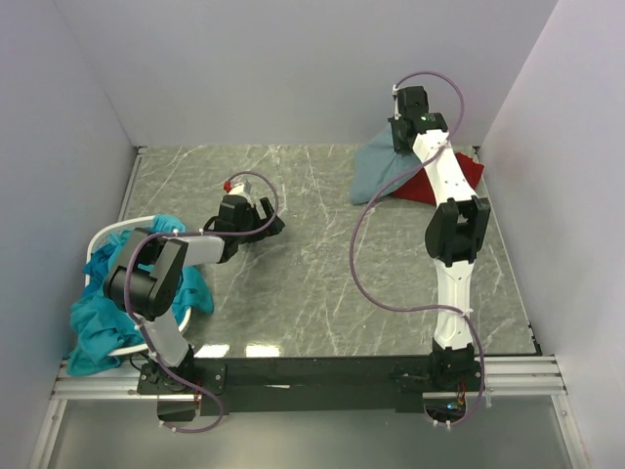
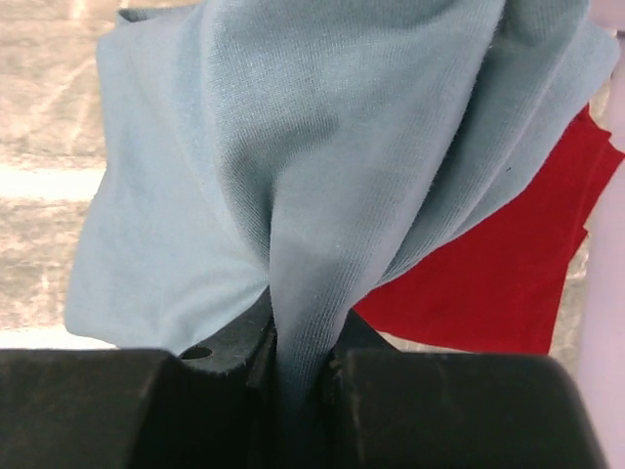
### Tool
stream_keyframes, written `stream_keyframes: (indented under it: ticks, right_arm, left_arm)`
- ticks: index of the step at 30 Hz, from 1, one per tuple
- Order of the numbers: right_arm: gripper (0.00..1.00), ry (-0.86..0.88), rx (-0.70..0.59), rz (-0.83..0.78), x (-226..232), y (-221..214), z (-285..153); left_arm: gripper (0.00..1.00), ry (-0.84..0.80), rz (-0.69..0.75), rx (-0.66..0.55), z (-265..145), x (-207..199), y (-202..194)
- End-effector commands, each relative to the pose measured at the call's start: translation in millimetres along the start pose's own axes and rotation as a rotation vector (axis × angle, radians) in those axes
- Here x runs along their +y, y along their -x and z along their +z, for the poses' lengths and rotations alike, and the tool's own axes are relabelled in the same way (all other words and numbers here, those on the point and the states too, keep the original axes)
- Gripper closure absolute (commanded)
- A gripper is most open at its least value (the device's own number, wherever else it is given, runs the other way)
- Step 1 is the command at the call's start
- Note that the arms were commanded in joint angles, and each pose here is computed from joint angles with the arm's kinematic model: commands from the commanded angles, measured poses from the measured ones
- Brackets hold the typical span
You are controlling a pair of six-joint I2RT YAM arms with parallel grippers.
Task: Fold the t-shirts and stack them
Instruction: Neatly place the folded tshirt to the corner
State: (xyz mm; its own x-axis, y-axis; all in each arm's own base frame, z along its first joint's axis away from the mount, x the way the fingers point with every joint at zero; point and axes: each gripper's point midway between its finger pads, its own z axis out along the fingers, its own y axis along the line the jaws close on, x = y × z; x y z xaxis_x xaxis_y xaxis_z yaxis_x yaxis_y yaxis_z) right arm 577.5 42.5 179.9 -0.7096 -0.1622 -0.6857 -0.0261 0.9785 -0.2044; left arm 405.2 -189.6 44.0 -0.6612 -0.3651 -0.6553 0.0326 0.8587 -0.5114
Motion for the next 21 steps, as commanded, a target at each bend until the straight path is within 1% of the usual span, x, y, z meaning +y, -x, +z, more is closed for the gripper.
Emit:
stream_keyframes:
  ticks: [1, 5, 15, 21]
  right_arm:
    - [1.00, -0.064, -0.109, 0.024, -33, 36, -30]
    - [1.00, -0.075, -0.103, 0.043, -43, 33, -32]
    - [1.00, -0.077, -0.177, 0.069, -54, 54, -59]
    - [1.00, -0.020, -0.216, 0.098, -52, 64, -74]
  left_arm:
    - [0.06, 0.021, 0.010, 0.053, 7, 11, -15]
    - [0.06, 0.020, 0.008, 0.059, 8, 12, -17]
    - [0.06, 0.012, 0.002, 0.072, 10, 12, -22]
    - [0.06, 0.009, -0.002, 0.079, 12, 13, -24]
